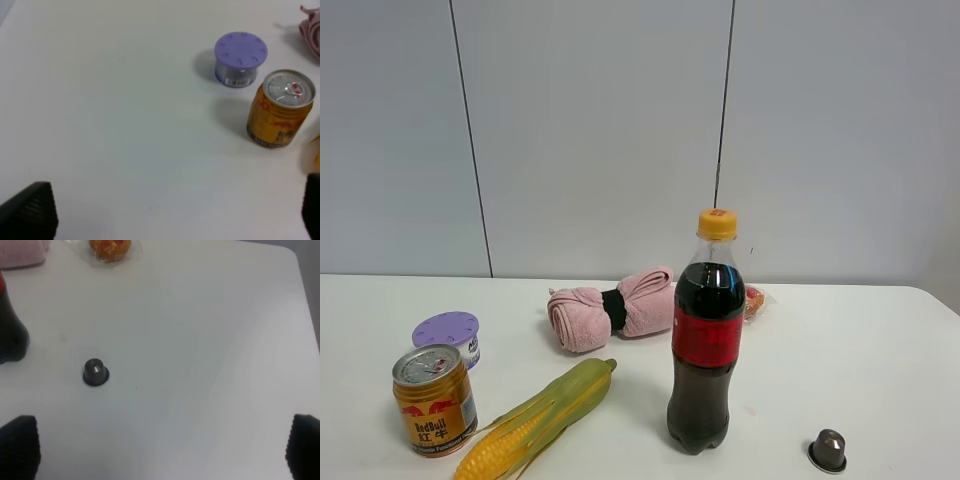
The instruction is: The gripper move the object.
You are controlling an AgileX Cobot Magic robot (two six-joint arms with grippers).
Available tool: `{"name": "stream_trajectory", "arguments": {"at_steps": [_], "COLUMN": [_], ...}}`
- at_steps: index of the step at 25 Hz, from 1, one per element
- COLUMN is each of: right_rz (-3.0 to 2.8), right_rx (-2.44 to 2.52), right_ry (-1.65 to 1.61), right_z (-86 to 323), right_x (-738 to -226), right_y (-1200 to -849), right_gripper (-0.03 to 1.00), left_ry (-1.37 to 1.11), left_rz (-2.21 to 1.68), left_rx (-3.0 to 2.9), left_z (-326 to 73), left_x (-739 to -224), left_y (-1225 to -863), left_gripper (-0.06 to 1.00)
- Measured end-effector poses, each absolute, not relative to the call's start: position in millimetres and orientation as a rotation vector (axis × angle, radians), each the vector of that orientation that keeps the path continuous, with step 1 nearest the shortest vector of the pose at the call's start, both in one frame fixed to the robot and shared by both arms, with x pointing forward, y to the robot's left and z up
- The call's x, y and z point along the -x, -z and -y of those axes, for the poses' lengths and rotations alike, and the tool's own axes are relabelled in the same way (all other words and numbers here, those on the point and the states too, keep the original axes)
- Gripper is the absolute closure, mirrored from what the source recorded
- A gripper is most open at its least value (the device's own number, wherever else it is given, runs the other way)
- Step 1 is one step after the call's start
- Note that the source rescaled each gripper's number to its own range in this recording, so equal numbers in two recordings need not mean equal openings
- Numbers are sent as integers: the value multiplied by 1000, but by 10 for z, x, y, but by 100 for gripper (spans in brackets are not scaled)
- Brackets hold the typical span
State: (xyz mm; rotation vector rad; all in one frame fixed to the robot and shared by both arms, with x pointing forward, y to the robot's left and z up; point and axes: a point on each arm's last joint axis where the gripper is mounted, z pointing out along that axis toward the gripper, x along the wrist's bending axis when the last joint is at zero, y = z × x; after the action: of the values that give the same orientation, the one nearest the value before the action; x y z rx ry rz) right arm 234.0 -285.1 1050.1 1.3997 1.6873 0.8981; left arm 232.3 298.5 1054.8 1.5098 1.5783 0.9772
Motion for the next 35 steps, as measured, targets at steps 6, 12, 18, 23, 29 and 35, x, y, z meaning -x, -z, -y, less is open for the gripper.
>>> {"name": "stream_trajectory", "arguments": {"at_steps": [6, 12, 18, 23, 29, 35], "right_rz": [-1687, -1649, -1529, -1460, -1446, -1445], "right_rx": [-1400, -1452, -1578, -1620, -1631, -1632], "right_ry": [-898, -933, -925, -882, -880, -880], "right_z": [2851, 2851, 2920, 2982, 2990, 2990], "right_x": [-2340, -2342, -2345, -2350, -2349, -2349], "right_y": [-10501, -10506, -10501, -10492, -10492, -10492], "right_gripper": [-3, -3, -3, -3, -3, -3], "left_ry": [-977, -977, -977, -977, -977, -977], "left_rz": [-1578, -1578, -1578, -1578, -1578, -1578], "left_rx": [-1510, -1510, -1510, -1510, -1510, -1510], "left_z": [-2985, -2985, -2985, -2985, -2985, -2985], "left_x": [-2323, -2323, -2323, -2323, -2323, -2323], "left_y": [-10548, -10548, -10548, -10548, -10548, -10548], "left_gripper": [-6, -6, -6, -6, -6, -6]}}
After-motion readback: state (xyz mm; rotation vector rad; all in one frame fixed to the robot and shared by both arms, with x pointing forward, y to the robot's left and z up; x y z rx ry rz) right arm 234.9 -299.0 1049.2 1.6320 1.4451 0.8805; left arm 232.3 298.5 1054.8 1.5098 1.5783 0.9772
